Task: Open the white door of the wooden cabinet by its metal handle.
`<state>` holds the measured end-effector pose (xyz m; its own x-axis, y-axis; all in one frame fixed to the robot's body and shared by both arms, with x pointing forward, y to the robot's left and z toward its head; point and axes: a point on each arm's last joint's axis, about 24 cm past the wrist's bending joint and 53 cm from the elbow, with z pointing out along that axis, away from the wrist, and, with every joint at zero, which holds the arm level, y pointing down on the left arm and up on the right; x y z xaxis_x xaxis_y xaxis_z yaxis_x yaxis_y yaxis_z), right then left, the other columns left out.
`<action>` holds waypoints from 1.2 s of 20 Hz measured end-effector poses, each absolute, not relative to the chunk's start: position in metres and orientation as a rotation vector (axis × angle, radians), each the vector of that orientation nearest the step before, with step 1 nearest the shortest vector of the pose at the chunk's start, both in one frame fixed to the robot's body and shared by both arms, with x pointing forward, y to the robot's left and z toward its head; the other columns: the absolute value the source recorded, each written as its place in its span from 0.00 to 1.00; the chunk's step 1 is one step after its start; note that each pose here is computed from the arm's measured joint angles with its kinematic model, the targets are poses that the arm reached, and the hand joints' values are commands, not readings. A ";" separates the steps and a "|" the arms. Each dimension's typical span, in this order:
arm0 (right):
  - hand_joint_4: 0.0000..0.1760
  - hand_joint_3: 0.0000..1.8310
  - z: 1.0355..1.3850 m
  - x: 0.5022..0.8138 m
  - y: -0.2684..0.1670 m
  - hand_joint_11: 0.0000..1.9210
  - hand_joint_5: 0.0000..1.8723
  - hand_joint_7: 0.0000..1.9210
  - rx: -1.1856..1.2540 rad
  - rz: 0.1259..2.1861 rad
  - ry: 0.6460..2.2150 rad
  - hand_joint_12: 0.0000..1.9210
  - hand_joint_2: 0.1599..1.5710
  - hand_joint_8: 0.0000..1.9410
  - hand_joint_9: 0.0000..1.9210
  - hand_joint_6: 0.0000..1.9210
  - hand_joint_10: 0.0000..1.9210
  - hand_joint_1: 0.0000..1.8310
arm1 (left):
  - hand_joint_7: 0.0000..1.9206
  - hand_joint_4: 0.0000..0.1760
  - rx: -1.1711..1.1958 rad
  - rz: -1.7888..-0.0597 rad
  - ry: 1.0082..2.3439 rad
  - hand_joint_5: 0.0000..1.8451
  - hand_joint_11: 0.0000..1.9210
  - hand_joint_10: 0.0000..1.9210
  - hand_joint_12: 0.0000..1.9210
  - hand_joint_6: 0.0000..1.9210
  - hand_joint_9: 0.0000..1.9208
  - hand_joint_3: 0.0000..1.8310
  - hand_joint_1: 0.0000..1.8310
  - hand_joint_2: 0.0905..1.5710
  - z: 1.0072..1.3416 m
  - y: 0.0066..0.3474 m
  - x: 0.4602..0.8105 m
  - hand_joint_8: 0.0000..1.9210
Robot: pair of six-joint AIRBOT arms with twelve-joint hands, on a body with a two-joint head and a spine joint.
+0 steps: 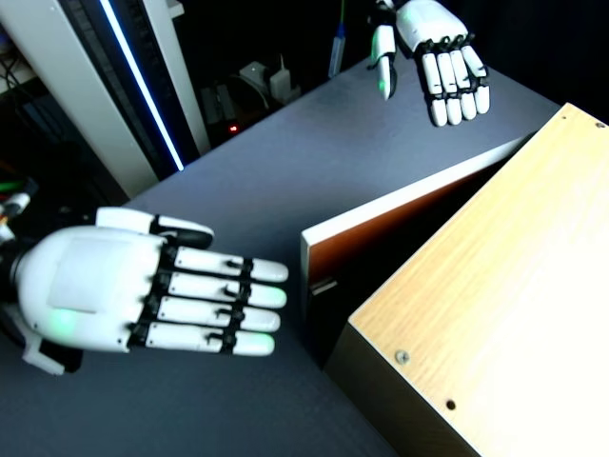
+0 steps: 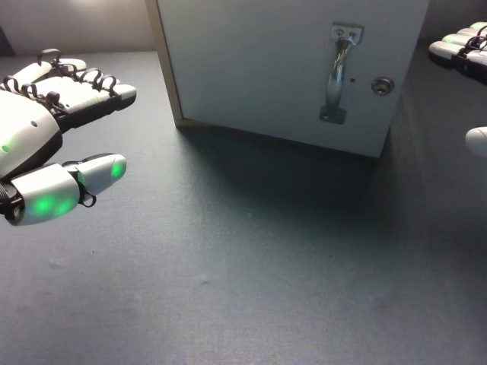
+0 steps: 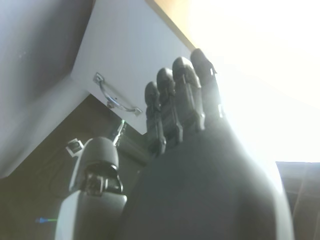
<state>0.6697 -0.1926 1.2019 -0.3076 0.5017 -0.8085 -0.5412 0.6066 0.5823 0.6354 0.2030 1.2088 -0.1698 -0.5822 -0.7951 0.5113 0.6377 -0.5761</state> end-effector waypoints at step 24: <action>0.00 0.00 1.208 0.673 -0.164 0.00 0.00 0.00 -0.080 1.071 1.558 0.00 0.87 0.00 0.00 0.00 0.00 0.03 | 0.14 0.00 -0.078 -0.969 1.470 0.14 0.05 0.00 0.14 0.00 0.12 0.00 0.06 0.95 1.201 0.206 0.634 0.00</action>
